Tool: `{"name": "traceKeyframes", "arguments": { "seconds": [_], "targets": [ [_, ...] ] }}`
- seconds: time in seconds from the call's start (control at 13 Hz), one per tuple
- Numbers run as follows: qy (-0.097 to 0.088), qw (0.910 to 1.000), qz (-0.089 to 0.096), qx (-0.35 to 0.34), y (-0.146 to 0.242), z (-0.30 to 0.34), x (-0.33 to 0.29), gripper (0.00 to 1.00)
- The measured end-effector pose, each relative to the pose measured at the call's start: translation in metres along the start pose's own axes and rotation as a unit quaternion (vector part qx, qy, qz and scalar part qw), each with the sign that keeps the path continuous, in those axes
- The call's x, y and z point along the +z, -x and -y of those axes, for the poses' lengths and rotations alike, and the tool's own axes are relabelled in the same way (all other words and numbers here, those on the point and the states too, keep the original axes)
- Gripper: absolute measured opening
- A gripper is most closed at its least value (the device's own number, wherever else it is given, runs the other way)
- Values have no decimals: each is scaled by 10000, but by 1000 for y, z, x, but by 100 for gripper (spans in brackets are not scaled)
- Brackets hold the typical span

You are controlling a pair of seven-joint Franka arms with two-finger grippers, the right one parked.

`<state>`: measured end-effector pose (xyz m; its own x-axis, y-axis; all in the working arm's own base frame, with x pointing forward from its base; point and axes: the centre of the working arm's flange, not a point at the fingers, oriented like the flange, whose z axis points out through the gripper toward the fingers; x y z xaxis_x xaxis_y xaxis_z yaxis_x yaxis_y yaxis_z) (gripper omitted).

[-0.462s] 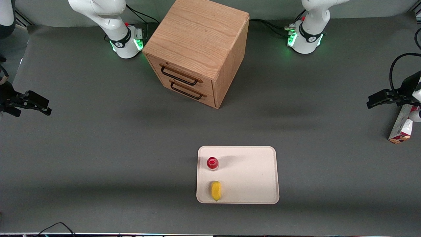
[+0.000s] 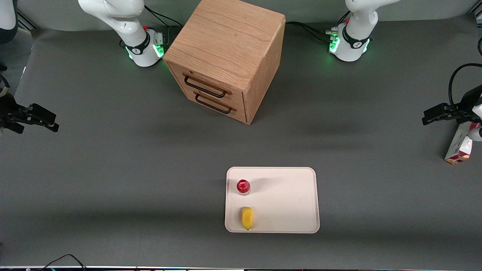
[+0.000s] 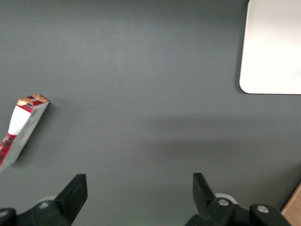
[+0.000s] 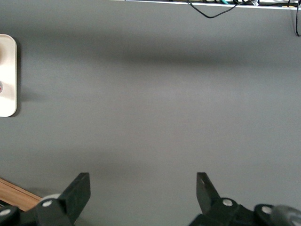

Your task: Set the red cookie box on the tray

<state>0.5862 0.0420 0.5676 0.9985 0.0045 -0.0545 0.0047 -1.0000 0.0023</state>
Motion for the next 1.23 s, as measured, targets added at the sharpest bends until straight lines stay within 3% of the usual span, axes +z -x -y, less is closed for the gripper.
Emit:
{"name": "traceKeyframes", "arguments": {
  "seconds": [0.38, 0.69, 0.92, 1.08, 1.23],
  "targets": [
    [-129, 9935, -90, 1124, -19, 158, 68, 100],
    [-282, 9781, 22, 2063, -8, 254, 119, 100],
    [-233, 9626, 216, 2690, 5, 311, 172, 100],
    [-133, 9549, 219, 2957, 16, 341, 213, 100],
    [-129, 9511, 101, 3085, 33, 361, 254, 100]
  ]
}}
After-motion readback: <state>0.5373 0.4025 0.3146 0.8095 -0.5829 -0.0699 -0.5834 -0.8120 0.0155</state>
